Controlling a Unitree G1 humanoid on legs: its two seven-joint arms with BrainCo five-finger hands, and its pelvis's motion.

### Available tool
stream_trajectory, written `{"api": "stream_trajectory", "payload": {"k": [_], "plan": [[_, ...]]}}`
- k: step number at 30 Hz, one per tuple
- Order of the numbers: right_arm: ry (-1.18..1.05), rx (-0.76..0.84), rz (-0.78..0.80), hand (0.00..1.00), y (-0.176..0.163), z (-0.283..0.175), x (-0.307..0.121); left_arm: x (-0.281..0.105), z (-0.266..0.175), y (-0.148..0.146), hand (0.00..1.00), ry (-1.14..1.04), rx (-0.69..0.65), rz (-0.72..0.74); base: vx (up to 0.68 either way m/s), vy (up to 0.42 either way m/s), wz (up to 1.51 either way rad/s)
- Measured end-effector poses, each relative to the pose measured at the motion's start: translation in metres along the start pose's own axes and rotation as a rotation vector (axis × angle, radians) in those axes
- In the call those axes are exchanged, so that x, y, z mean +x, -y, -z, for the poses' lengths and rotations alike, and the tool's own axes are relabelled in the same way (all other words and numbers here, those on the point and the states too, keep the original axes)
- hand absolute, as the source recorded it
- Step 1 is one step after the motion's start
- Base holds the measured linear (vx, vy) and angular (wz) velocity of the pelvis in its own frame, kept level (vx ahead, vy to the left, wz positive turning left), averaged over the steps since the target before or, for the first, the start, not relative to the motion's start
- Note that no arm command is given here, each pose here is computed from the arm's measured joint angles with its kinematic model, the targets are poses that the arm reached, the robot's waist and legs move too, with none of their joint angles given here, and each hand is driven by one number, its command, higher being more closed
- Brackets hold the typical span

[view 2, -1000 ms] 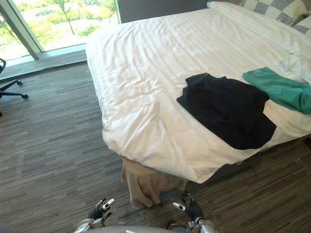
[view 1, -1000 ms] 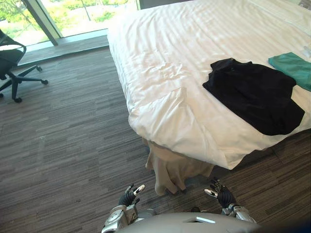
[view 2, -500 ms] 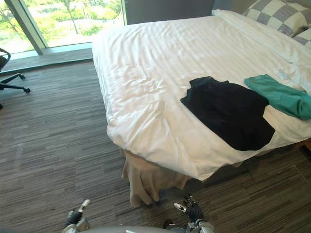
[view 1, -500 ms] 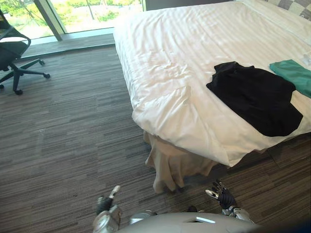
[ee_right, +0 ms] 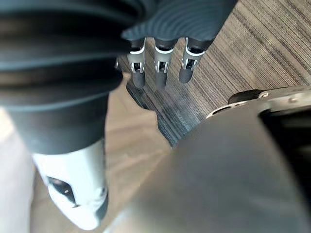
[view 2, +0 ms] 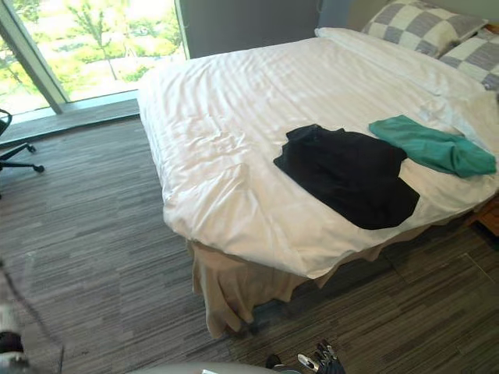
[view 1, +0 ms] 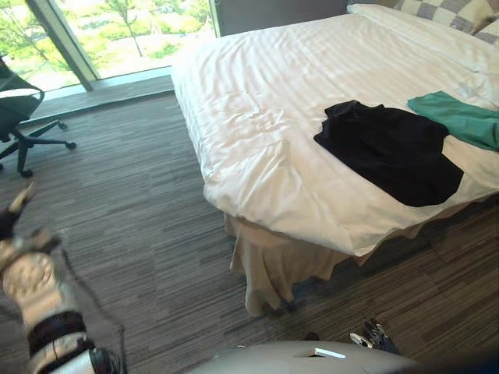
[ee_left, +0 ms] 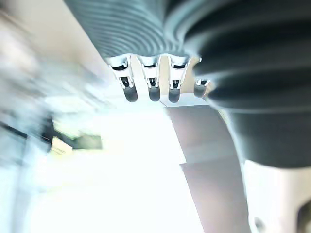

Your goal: Tidy the bed and pick cloth on bed and put in laundry

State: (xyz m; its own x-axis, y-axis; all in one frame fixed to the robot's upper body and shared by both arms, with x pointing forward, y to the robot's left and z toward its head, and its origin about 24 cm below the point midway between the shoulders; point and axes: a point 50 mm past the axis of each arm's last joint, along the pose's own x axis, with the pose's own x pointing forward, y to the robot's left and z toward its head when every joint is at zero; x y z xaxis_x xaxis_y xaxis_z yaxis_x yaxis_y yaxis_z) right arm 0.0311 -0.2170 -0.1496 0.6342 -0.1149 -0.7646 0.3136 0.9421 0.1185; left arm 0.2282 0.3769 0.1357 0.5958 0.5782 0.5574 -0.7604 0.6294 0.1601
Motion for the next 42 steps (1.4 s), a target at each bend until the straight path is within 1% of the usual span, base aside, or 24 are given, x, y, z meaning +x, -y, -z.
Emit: {"api": "stream_trajectory", "payload": {"k": [2,3,4,5,7,9,11,12,14,17,19,20,22,26,28,31,32,35,40,42], "plan": [[0.023,0.017,0.019,0.0,0.001,-0.003,0.0,0.006,-0.026,0.047,0.0,0.148,0.031,0.173,0.1,-0.034,-0.39],[0.025,0.019,0.022,0.0,0.002,-0.003,0.0,0.006,-0.032,0.056,0.0,0.178,0.042,0.207,0.06,-0.028,-0.49],[0.025,0.026,0.031,0.0,0.003,-0.002,0.0,0.005,-0.042,0.076,0.0,0.238,0.062,0.282,0.05,-0.026,-0.37],[0.024,0.029,0.035,0.0,0.003,-0.002,-0.001,0.004,-0.046,0.086,0.0,0.265,0.077,0.314,0.06,-0.03,-0.47],[0.013,0.041,0.045,0.0,0.005,0.0,-0.002,-0.004,-0.061,0.119,0.0,0.369,0.133,0.44,0.06,-0.037,-0.43],[0.002,0.05,0.053,0.0,0.007,0.002,-0.003,-0.012,-0.07,0.142,0.0,0.44,0.184,0.537,0.04,-0.05,-0.35],[-0.004,0.055,0.06,0.0,0.009,0.004,-0.004,-0.019,-0.075,0.156,0.0,0.483,0.218,0.601,0.01,-0.038,-0.24],[-0.011,0.065,0.072,0.0,0.012,0.006,-0.007,-0.024,-0.076,0.168,0.0,0.496,0.245,0.656,0.0,-0.035,-0.23],[-0.021,0.072,0.075,0.0,0.014,0.007,-0.008,-0.028,-0.073,0.178,0.0,0.48,0.294,0.715,-0.03,-0.033,-0.15],[-0.016,0.071,0.063,0.0,0.013,0.005,-0.006,-0.033,-0.056,0.185,0.0,0.392,0.383,0.788,-0.05,-0.049,-0.05],[-0.016,0.079,0.061,0.0,0.014,0.005,-0.006,-0.04,-0.038,0.189,0.0,0.304,0.483,0.879,-0.08,-0.055,-0.07],[-0.016,0.08,0.059,0.0,0.015,0.005,-0.006,-0.041,-0.034,0.19,0.0,0.284,0.506,0.902,-0.1,-0.05,-0.01],[-0.022,0.084,0.055,0.0,0.014,0.005,-0.006,-0.045,-0.018,0.189,0.0,0.188,0.596,0.971,-0.13,-0.057,-0.01],[-0.011,0.076,0.034,0.0,0.013,-0.003,0.0,-0.051,0.026,0.172,0.0,-0.058,0.827,1.096,-0.15,-0.057,-0.01],[-0.01,0.073,0.035,0.0,0.015,-0.005,0.0,-0.057,0.038,0.166,0.0,-0.138,0.886,1.136,-0.15,-0.049,-0.03],[-0.019,0.064,0.037,0.0,0.018,-0.007,0.001,-0.071,0.056,0.158,0.0,-0.263,0.952,1.158,-0.12,-0.05,-0.01],[-0.009,0.057,0.036,0.0,0.019,-0.01,0.001,-0.08,0.063,0.156,1.0,-0.306,0.973,1.168,-0.09,-0.05,-0.05],[0.018,0.039,0.015,0.0,0.016,-0.02,0.007,-0.099,0.074,0.156,1.0,-0.375,0.985,1.187,-0.05,-0.045,-0.08],[0.06,0.026,-0.013,0.0,0.011,-0.035,0.016,-0.094,0.074,0.157,1.0,-0.399,1.004,1.126,0.02,-0.022,-0.14],[0.07,0.022,-0.024,0.0,0.008,-0.039,0.019,-0.095,0.075,0.157,1.0,-0.411,0.993,1.108,0.04,-0.018,-0.07]]}}
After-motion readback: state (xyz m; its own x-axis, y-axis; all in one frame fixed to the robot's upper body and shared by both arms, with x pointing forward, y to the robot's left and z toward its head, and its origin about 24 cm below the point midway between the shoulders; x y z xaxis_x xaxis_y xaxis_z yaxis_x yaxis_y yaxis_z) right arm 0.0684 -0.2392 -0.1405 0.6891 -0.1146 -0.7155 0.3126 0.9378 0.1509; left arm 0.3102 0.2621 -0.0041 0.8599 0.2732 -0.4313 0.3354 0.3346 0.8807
